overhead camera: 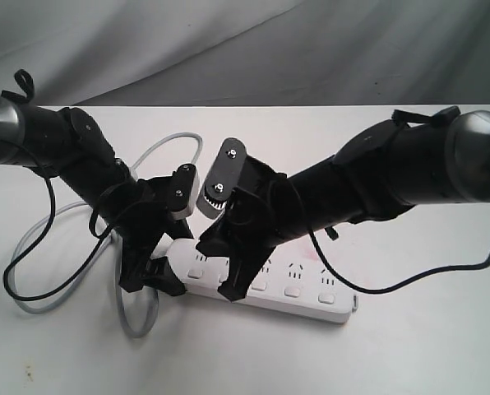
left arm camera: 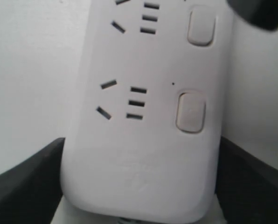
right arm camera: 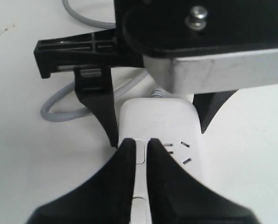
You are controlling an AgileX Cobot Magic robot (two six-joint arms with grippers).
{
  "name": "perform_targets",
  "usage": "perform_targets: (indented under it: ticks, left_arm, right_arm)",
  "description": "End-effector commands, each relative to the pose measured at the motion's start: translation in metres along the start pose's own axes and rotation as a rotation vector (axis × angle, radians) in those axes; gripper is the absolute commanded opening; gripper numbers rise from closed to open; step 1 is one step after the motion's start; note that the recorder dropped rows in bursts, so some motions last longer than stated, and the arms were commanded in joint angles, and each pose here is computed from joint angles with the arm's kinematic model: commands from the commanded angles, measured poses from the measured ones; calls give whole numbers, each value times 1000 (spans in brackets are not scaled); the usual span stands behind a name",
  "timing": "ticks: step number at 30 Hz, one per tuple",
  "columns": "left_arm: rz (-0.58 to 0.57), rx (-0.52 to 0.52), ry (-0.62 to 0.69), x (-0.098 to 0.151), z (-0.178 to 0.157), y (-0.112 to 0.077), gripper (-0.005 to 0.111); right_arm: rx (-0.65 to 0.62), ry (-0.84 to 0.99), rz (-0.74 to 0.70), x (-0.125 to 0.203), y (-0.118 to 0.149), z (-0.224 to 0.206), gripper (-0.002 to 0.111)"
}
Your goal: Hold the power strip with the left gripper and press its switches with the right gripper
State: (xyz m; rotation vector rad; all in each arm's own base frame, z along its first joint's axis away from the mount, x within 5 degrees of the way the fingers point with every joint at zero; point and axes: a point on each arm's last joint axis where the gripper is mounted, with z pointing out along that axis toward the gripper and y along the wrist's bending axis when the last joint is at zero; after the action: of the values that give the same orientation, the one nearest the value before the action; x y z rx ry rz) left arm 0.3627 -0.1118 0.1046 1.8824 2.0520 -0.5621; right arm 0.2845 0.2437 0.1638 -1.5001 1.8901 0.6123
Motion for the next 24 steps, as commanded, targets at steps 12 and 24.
perform_targets:
  ticks: [12,24]
  left_arm:
    - [6,30,0,-1,2,-3,50]
    - [6,30,0,-1,2,-3,50]
  right_arm:
    - [26,-75,10,9,-8,27,52]
    - [58,-57,-20,6,-16,30,53]
